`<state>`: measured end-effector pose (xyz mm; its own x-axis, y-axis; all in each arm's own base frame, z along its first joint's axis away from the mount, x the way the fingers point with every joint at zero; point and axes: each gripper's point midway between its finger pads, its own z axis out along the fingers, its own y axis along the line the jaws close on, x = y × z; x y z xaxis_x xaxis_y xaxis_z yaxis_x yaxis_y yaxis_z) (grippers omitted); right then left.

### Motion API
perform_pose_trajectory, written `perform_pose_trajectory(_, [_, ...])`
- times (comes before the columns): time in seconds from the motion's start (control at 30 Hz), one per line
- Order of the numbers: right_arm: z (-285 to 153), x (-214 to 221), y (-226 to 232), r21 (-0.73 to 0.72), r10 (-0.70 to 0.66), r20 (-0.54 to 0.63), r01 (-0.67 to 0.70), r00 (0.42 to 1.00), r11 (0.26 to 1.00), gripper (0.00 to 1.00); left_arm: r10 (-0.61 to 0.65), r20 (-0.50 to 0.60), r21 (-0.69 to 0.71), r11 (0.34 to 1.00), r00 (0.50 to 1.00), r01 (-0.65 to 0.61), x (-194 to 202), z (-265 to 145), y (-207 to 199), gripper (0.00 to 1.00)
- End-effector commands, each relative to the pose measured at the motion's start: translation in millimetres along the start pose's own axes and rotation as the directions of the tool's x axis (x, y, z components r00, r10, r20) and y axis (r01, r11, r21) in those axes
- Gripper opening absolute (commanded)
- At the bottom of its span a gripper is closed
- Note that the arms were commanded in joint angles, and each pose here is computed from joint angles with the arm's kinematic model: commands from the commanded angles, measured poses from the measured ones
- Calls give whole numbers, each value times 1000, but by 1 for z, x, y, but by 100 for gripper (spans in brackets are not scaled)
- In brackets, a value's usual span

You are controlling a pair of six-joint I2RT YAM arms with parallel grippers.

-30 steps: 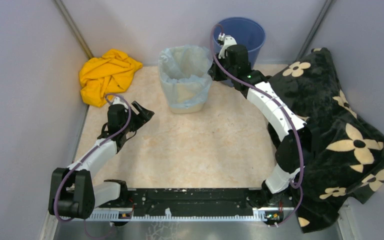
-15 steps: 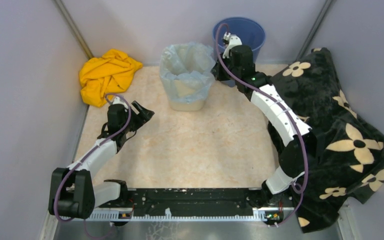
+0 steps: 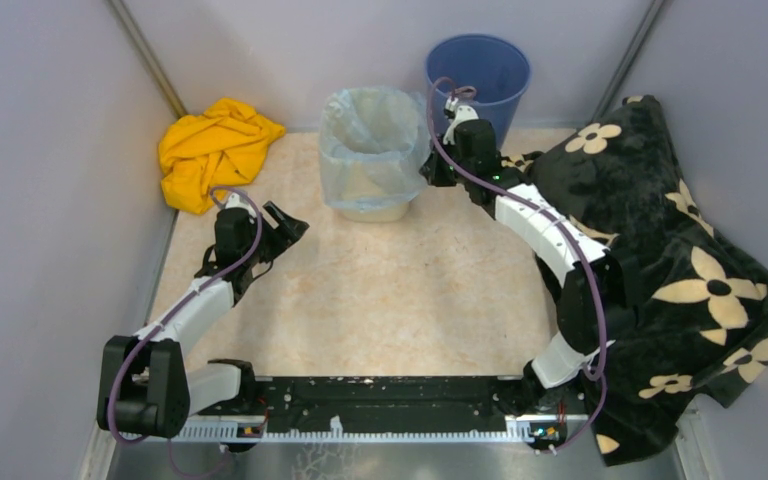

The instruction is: Put the trash bags into the trash bin

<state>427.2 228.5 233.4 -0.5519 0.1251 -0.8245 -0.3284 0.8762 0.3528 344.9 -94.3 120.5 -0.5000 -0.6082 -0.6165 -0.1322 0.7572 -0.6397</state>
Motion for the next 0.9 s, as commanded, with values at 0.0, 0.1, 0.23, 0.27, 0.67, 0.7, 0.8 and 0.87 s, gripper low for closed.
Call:
perform_pose_trajectory(0.0, [12, -1, -3, -35, 47, 33, -46, 998, 998, 0, 2, 25, 32, 999, 1000, -3, -11, -1, -10, 82])
perform_pose_trajectory(0.1, [20, -1, 0, -64, 59, 41, -56, 997, 996, 0, 1, 24, 32, 999, 1000, -2, -10, -1, -10, 82])
perform_pose_trajectory(0.23, [38, 5, -5, -79, 85, 14, -84, 996, 993, 0, 1, 25, 31, 1000, 1000, -2, -10, -2, -9, 82])
perform_pose_trajectory(0.27, [45, 10, -7, -79, 93, 2, -93, 996, 993, 0, 2, 27, 32, 999, 1000, -3, -10, -2, -10, 82])
perform_pose_trajectory(0.67, [64, 25, -20, -77, 125, -16, -126, 992, 989, 0, 7, 28, 25, 1000, 1000, -7, -10, -1, -8, 82])
perform_pose_trajectory(0.7, [63, 24, -22, -72, 124, -17, -125, 992, 990, 0, 5, 26, 27, 1000, 1000, -6, -9, 0, -8, 82])
perform_pose_trajectory(0.8, [57, 22, -24, -56, 109, -30, -110, 994, 992, 1, 2, 21, 26, 1000, 1000, -3, -8, 1, -7, 82])
perform_pose_trajectory(0.87, [55, 22, -27, -35, 90, -57, -92, 994, 995, 15, 2, 20, 27, 1000, 1000, -2, -7, 2, -7, 82])
